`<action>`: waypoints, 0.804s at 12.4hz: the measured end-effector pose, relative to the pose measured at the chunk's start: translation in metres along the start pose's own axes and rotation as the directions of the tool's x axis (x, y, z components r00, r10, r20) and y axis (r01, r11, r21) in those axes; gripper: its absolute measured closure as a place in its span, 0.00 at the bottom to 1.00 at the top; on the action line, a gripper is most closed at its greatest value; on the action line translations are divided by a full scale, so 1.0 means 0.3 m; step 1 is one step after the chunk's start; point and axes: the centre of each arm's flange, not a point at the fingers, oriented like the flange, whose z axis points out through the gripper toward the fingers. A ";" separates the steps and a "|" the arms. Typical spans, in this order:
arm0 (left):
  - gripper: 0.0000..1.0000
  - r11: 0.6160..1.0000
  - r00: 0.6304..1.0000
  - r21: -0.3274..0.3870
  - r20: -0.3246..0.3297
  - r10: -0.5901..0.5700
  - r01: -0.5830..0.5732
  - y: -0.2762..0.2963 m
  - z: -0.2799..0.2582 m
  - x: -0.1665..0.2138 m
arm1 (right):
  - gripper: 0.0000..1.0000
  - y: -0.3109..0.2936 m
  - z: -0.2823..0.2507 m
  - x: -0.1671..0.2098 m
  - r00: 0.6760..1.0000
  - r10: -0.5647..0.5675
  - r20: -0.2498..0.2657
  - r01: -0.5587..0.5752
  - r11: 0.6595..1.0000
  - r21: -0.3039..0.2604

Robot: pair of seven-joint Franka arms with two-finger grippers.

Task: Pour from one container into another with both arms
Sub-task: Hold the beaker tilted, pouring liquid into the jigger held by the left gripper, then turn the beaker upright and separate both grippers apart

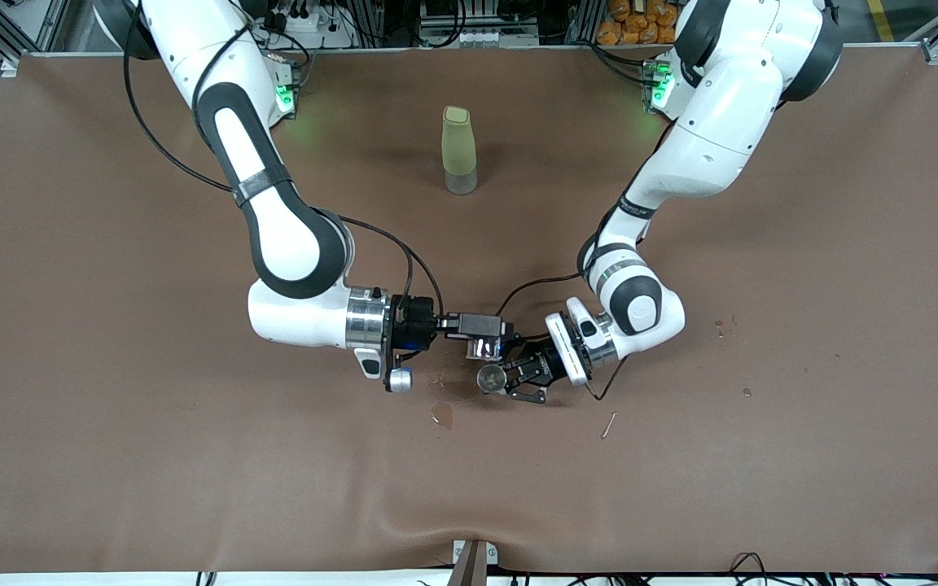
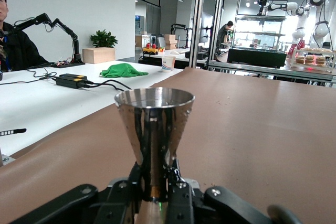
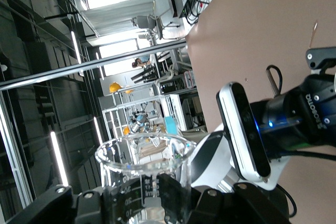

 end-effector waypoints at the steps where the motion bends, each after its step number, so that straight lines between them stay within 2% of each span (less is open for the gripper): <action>1: 0.79 1.000 1.000 -0.001 -0.001 0.000 0.000 0.001 0.001 0.001 | 0.88 -0.004 0.005 0.006 1.000 -0.004 -0.004 0.004 1.000 0.004; 7: 0.79 1.000 1.000 0.010 -0.018 -0.003 0.003 -0.039 -0.034 0.002 | 0.88 -0.002 0.018 0.025 1.000 -0.021 -0.008 0.021 1.000 0.008; 10: 0.79 1.000 0.999 0.007 -0.050 -0.004 0.005 -0.119 -0.127 -0.015 | 0.88 0.001 0.004 0.038 0.991 -0.133 -0.020 0.133 0.991 0.000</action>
